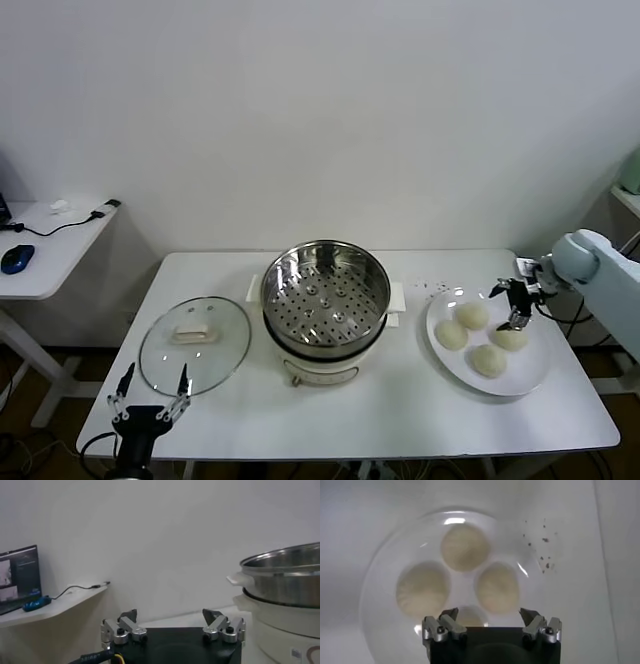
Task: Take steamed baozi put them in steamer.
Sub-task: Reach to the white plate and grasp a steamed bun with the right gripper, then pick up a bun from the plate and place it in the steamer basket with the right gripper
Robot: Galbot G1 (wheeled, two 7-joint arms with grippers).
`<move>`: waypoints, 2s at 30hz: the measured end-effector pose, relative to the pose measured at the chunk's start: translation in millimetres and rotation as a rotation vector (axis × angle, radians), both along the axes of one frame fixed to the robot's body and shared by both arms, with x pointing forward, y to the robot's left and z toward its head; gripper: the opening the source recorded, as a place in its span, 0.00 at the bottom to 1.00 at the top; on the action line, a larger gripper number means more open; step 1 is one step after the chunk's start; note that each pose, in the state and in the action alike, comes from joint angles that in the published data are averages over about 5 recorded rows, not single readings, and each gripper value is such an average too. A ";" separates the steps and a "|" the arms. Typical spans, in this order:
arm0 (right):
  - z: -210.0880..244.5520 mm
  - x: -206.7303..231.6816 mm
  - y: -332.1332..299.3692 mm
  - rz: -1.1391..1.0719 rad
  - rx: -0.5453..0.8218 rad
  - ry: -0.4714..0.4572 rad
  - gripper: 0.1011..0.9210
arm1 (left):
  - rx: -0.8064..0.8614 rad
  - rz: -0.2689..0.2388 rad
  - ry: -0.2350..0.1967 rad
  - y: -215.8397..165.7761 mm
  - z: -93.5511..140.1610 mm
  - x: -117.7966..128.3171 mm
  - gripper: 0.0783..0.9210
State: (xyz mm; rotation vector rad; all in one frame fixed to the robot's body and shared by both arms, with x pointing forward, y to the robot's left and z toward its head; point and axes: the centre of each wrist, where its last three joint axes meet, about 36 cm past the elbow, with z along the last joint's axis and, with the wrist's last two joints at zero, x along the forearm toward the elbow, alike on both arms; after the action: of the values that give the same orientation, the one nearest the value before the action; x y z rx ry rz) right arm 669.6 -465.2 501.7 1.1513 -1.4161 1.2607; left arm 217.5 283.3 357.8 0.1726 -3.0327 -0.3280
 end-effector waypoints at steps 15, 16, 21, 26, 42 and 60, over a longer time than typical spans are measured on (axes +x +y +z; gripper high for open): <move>-35.3 37.1 36.0 0.030 -0.075 0.075 0.88 | 0.003 0.014 0.026 3.2 -8.4 0.6 0.88; -37.6 38.1 37.7 0.031 -0.076 0.077 0.88 | 0.004 0.014 0.028 3.3 -9.0 0.5 0.88; -47.0 42.6 45.2 0.034 -0.078 0.085 0.88 | 0.006 0.015 0.033 4.5 -11.3 0.8 0.88; -51.3 45.6 49.1 0.035 -0.082 0.093 0.87 | 0.007 0.015 0.034 4.7 -12.6 0.6 0.88; -51.6 49.3 51.4 0.041 -0.078 0.111 0.62 | 0.012 0.018 0.042 5.4 -16.1 -5.6 0.88; 69.4 85.1 118.2 0.391 -0.123 0.041 0.61 | 0.018 0.018 0.043 5.4 -13.0 -9.7 0.88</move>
State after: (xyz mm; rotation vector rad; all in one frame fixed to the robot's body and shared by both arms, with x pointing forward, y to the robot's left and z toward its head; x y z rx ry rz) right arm 754.7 -346.9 571.1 1.4043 -1.0971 1.5593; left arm 207.8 288.7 344.8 0.1910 -2.9851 -0.3529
